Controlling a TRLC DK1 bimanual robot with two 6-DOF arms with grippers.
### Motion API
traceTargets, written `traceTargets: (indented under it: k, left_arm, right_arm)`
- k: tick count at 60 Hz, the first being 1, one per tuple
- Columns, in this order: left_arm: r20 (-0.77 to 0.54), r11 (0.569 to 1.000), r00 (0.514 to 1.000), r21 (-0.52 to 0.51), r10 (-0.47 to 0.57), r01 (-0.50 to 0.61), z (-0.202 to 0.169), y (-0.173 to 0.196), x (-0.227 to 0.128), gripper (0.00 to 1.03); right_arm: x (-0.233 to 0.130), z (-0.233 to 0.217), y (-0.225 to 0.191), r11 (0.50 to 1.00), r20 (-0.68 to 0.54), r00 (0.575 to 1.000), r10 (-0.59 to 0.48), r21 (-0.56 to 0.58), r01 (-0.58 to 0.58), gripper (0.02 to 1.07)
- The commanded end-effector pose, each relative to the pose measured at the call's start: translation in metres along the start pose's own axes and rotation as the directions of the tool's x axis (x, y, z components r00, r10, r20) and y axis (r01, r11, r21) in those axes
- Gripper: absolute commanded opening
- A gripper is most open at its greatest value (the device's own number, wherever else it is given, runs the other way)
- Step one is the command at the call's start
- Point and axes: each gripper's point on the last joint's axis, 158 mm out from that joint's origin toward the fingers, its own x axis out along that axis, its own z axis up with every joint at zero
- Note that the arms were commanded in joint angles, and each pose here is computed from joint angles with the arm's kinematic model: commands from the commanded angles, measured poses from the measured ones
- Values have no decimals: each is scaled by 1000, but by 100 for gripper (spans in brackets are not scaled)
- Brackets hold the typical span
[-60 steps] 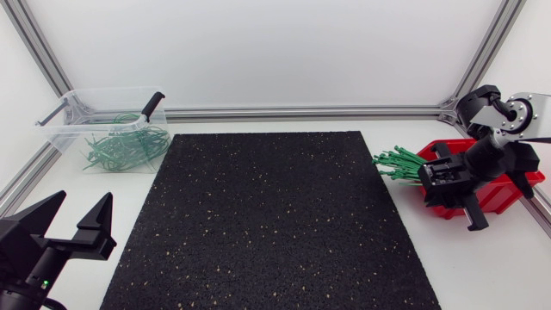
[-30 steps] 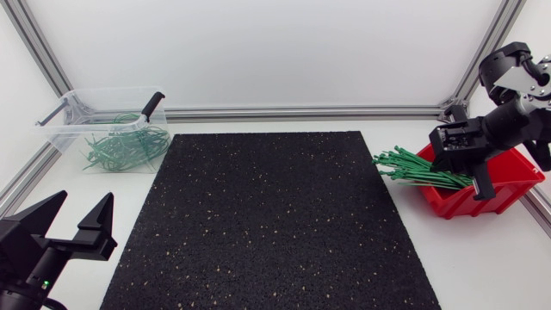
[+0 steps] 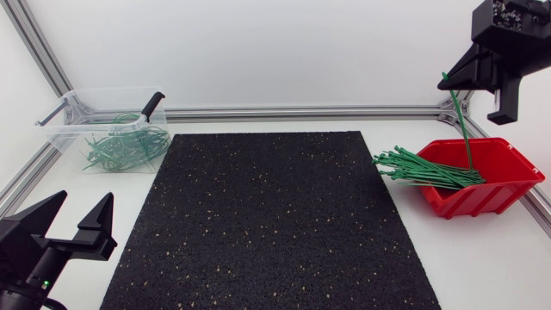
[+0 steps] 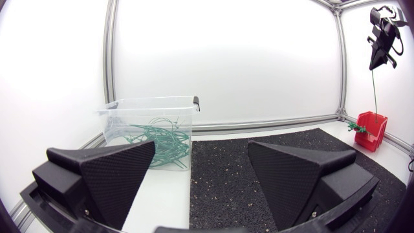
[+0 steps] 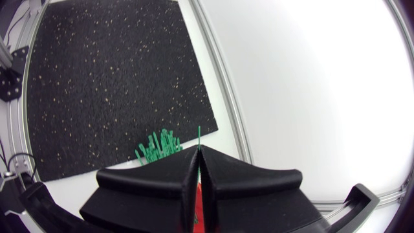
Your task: Take a green cable tie from the red box, thread the tail through the head to close it, then place it in the transparent bin on the left.
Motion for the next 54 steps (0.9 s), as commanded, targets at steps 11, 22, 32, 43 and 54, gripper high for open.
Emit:
traceTargets:
  k: [11, 22, 32, 43, 54]
  left_arm:
    - [-71, 1000, 997, -28, -7, 5, -27, -2, 2, 100]
    - [-71, 1000, 997, -28, -7, 5, -27, -2, 2, 100]
    - [-71, 1000, 997, -28, -6, 4, -27, -2, 2, 100]
    - [-72, 1000, 997, -28, -7, 5, -27, -2, 2, 100]
    - [-72, 1000, 997, -27, -9, 7, -27, -2, 2, 100]
  right_arm:
    - [-29, 83, 28, 976, 154, 988, 32, 207, -64, 8]
    - [-38, 142, 48, 928, 243, 968, 67, 341, -150, 8]
    - [-39, 182, 54, 867, 330, 940, 86, 440, -233, 8]
    - [-22, 213, 78, 782, 381, 910, 165, 511, -356, 8]
    - [-8, 237, 103, 640, 461, 848, 263, 575, -511, 8]
